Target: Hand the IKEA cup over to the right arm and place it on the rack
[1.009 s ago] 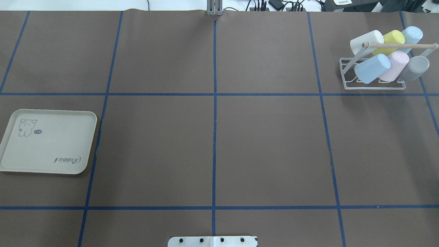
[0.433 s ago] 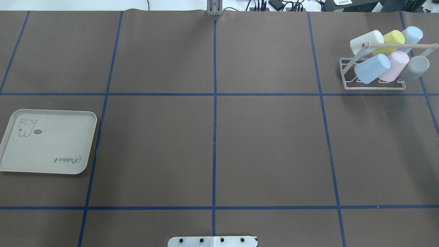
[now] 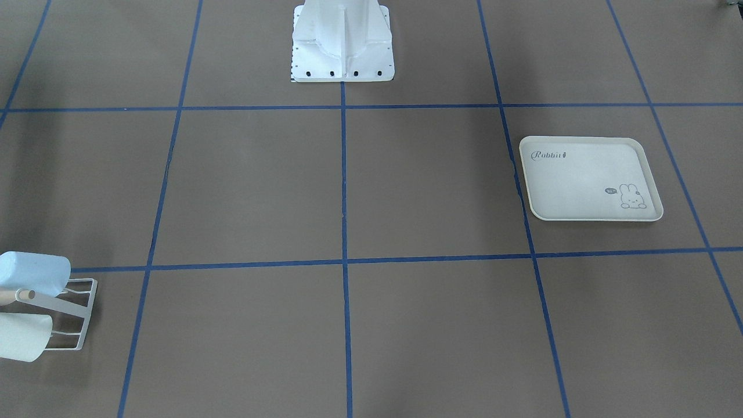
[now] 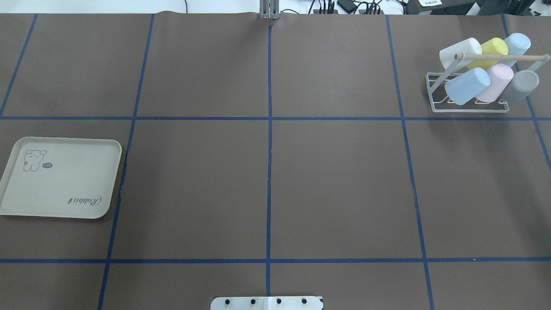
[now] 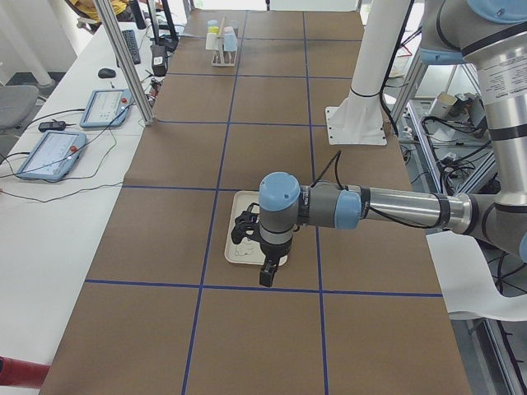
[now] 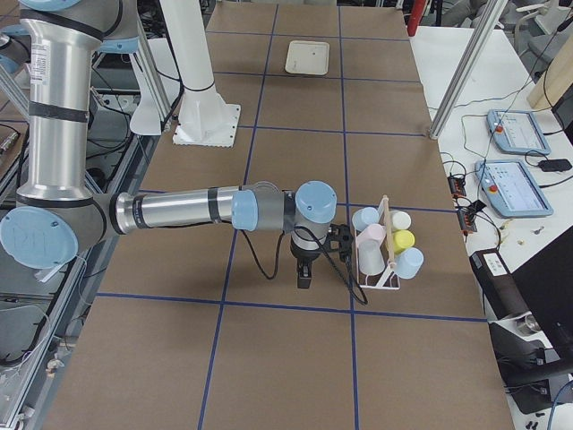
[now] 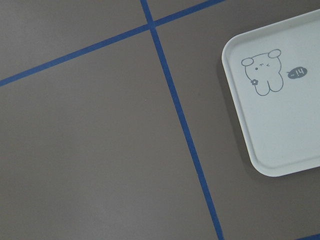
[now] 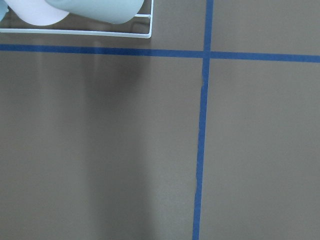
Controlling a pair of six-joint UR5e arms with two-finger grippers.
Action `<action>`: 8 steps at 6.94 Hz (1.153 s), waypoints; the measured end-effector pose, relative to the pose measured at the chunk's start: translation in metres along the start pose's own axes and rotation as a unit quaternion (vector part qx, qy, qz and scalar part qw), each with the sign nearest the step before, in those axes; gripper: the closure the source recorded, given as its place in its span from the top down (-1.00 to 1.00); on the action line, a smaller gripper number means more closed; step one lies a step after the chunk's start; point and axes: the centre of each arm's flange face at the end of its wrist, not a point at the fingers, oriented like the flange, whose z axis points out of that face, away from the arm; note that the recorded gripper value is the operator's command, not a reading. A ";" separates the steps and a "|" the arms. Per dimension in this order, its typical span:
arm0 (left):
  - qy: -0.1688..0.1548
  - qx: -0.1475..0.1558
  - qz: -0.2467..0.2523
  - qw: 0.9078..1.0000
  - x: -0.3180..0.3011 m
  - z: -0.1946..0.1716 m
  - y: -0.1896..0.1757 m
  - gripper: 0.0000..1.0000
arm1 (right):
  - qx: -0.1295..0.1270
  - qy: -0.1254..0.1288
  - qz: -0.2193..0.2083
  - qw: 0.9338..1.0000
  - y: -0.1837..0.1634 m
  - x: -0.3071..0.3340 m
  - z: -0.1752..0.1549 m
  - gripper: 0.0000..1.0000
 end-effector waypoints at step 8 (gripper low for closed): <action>0.002 -0.010 -0.007 1.000 -0.008 0.010 0.002 1.00 | 0.002 -0.001 -0.002 1.000 0.000 -0.002 -0.002 0.99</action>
